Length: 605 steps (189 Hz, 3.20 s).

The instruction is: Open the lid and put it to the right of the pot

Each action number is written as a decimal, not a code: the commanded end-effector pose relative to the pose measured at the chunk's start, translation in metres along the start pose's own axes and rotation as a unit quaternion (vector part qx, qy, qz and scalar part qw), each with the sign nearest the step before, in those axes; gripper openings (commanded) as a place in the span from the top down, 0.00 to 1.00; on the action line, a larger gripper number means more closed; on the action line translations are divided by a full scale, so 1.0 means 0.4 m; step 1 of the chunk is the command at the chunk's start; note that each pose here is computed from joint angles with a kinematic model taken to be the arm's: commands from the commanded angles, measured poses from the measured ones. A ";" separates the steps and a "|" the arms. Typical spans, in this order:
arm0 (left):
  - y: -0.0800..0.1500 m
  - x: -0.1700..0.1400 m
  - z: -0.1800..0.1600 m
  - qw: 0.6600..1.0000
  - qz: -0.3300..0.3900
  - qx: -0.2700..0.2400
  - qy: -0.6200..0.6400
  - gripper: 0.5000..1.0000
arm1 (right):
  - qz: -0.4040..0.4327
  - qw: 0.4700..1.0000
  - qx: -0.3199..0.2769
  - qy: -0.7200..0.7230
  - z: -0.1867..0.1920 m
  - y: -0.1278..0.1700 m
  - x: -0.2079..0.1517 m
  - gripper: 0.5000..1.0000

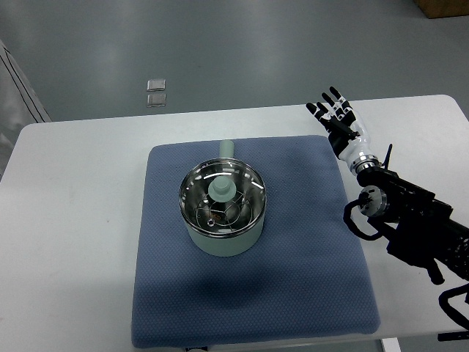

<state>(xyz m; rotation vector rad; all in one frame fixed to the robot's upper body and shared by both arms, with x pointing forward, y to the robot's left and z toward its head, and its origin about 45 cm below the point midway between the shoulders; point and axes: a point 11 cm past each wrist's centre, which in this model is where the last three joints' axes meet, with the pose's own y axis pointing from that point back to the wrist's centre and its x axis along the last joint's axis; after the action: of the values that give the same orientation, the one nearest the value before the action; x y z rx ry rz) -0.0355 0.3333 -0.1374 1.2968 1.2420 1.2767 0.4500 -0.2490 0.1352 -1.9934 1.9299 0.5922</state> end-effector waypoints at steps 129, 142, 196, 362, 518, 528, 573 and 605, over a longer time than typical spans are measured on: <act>0.000 0.000 0.001 1.000 0.000 0.000 -0.001 0.00 | -0.025 0.999 0.014 0.019 -0.057 -0.031 -0.027 0.14; 0.000 0.000 0.001 1.000 0.000 0.000 -0.001 0.00 | -0.029 0.999 0.014 0.030 -0.061 -0.032 -0.028 0.14; 0.000 0.000 0.001 1.000 0.000 0.000 -0.001 0.00 | -0.129 0.981 0.019 0.141 -0.108 -0.060 -0.130 0.14; 0.000 0.000 0.001 1.000 0.000 0.000 0.000 0.00 | -0.304 0.880 0.013 0.365 -0.157 -0.056 -0.261 0.14; 0.000 0.000 0.001 1.000 0.000 0.000 0.000 0.00 | -0.581 0.450 0.008 0.678 -0.191 0.056 -0.561 0.14; 0.000 0.000 0.001 1.000 0.000 0.000 0.000 0.00 | -0.588 0.419 0.008 0.692 -0.185 0.064 -0.570 0.14; 0.000 0.000 0.001 1.000 0.000 0.000 0.000 0.00 | -0.610 0.314 0.008 0.727 -0.178 0.096 -0.605 0.15; 0.000 0.000 0.001 1.000 0.000 0.000 0.000 0.00 | -0.623 0.262 0.015 0.737 -0.159 0.118 -0.644 0.17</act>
<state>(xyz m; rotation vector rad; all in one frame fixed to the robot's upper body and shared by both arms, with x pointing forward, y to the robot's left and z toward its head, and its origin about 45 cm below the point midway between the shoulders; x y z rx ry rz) -0.0350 0.3333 -0.1375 1.2961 1.2414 1.2769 0.4106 -0.0664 0.3206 -3.0393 -0.4809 -2.1940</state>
